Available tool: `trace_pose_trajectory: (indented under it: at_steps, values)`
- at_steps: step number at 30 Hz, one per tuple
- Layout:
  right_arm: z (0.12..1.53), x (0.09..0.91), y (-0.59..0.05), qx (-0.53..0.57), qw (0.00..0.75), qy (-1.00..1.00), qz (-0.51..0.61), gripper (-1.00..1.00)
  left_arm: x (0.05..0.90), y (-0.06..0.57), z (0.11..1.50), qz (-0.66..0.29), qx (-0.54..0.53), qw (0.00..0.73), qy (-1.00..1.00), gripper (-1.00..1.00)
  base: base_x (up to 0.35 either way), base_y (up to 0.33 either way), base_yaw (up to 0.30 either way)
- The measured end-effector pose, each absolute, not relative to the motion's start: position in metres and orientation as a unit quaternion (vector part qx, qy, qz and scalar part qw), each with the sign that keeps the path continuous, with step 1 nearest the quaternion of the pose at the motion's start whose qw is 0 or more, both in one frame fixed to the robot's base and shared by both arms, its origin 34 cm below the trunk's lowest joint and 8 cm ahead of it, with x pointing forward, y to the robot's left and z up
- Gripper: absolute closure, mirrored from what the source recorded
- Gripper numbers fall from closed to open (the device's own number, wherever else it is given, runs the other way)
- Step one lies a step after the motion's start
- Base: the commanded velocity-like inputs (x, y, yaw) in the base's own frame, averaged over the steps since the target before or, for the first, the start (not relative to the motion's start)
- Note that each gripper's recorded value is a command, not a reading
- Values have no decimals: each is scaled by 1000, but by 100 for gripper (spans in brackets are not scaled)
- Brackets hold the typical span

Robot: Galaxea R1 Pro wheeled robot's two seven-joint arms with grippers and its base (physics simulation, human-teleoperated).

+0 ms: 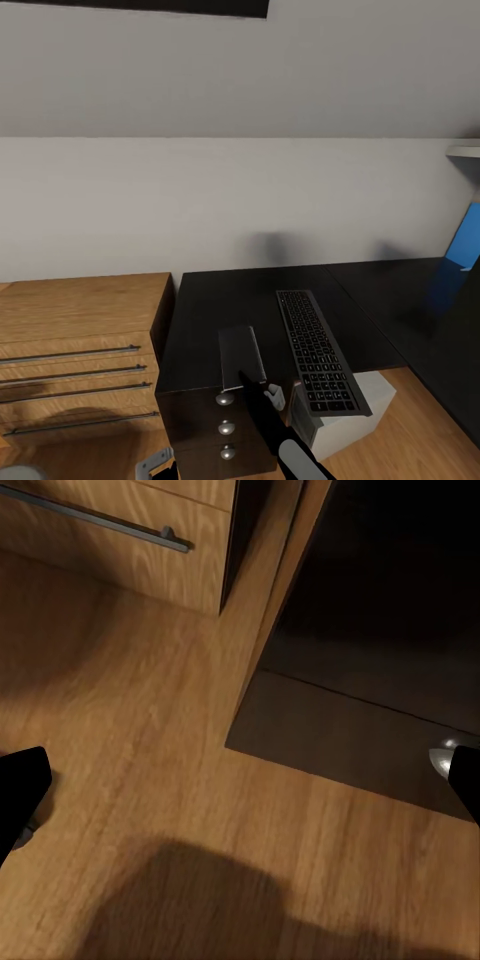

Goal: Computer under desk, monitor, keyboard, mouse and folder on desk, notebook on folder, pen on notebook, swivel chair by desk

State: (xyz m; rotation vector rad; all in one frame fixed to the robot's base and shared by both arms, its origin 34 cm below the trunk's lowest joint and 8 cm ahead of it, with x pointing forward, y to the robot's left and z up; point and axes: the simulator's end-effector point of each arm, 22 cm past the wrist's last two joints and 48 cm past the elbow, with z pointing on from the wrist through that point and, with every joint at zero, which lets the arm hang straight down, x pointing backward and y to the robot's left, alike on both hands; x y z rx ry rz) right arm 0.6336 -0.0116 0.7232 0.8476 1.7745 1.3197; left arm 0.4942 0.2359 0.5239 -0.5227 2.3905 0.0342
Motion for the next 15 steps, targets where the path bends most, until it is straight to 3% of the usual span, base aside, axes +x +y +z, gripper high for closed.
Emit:
trace_pose_trajectory:
  at_steps: [1,2,15]
  values:
    - [723,634,-12,332,377,694,516,100,494,236,524,13,-201,340,919,-100,0,0,0]
    - [723,634,-12,332,377,694,516,-100,494,236,524,13,-201,340,919,-100,0,0,0]
    - [723,634,-12,331,378,694,516,-100,494,236,524,13,-200,340,919,-100,-2,0,0]
